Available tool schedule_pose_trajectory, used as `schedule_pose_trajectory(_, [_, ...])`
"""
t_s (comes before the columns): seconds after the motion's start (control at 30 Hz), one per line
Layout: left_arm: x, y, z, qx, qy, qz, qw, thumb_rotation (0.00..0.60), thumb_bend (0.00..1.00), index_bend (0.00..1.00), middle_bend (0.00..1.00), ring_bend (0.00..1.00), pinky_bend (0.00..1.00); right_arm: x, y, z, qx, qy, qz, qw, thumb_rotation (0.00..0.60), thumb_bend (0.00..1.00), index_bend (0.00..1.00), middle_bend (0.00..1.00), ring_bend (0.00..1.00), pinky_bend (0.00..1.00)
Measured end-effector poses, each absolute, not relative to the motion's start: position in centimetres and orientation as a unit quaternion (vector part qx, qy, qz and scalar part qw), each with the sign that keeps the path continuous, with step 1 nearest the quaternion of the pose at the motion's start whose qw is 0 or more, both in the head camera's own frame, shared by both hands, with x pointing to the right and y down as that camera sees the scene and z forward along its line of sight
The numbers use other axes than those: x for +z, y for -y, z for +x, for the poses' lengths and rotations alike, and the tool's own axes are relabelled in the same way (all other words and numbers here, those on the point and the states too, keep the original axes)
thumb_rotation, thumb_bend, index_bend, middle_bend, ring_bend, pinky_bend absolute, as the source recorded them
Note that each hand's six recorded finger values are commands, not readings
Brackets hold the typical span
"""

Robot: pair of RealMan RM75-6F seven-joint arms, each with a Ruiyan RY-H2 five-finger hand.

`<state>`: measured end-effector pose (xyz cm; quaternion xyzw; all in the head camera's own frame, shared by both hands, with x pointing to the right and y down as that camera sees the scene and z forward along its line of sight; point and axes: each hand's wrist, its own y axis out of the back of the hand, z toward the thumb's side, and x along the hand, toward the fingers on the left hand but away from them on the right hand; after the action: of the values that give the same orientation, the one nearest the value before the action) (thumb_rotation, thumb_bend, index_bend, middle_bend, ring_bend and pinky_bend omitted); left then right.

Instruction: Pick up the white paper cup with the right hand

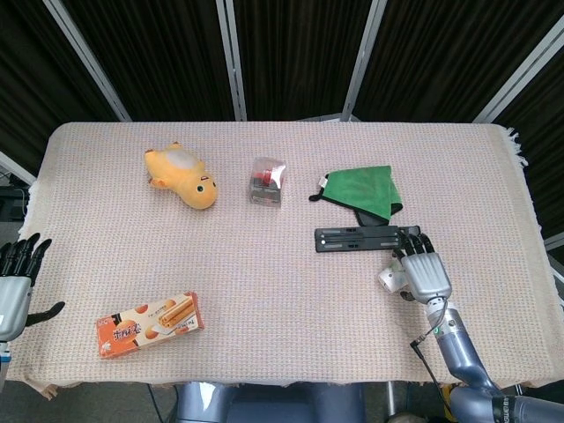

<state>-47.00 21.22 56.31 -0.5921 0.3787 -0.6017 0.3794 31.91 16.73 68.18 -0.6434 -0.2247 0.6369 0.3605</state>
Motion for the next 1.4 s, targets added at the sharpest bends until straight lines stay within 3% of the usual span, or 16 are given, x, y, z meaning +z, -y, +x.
schedule_pose_trajectory(0.47, [56.3,-21.2,-47.0,-0.602,-0.379,-0.592,0.379,0.6,0.0,0.0,0.0,0.0,0.0,68.6,-17.1,31.1,0.625,0.24,-0.652,0.357,0.6,0.15,0.46,0.15,0.0,0.0])
schedule_pose_trajectory(0.87, [56.3,-21.2,-47.0,-0.602,-0.378,-0.593,0.379,0.6,0.0,0.0,0.0,0.0,0.0,67.5,-16.5,30.4,0.605,0.287,-0.668,0.324,0.6,0.15,0.47,0.15,0.0,0.0])
schedule_pose_trajectory(1.0, [56.3,-21.2,-47.0,-0.602,-0.378,-0.592,0.379,0.6,0.0,0.0,0.0,0.0,0.0,66.8,-16.1,30.0,0.582,0.346,-0.695,0.242,0.6,0.16,0.47,0.15,0.0,0.0])
schedule_pose_trajectory(1.27, [56.3,-21.2,-47.0,-0.602,-0.378,-0.592,0.379,0.6,0.0,0.0,0.0,0.0,0.0,66.5,-16.3,29.6,0.523,0.455,-0.721,-0.024,0.6,0.15,0.48,0.15,0.0,0.0])
schedule_pose_trajectory(1.4, [56.3,-21.2,-47.0,-0.602,-0.378,-0.592,0.379,0.6,0.0,0.0,0.0,0.0,0.0,66.6,-16.3,29.1,0.504,0.467,-0.72,-0.092,0.6,0.15,0.51,0.15,0.0,0.0])
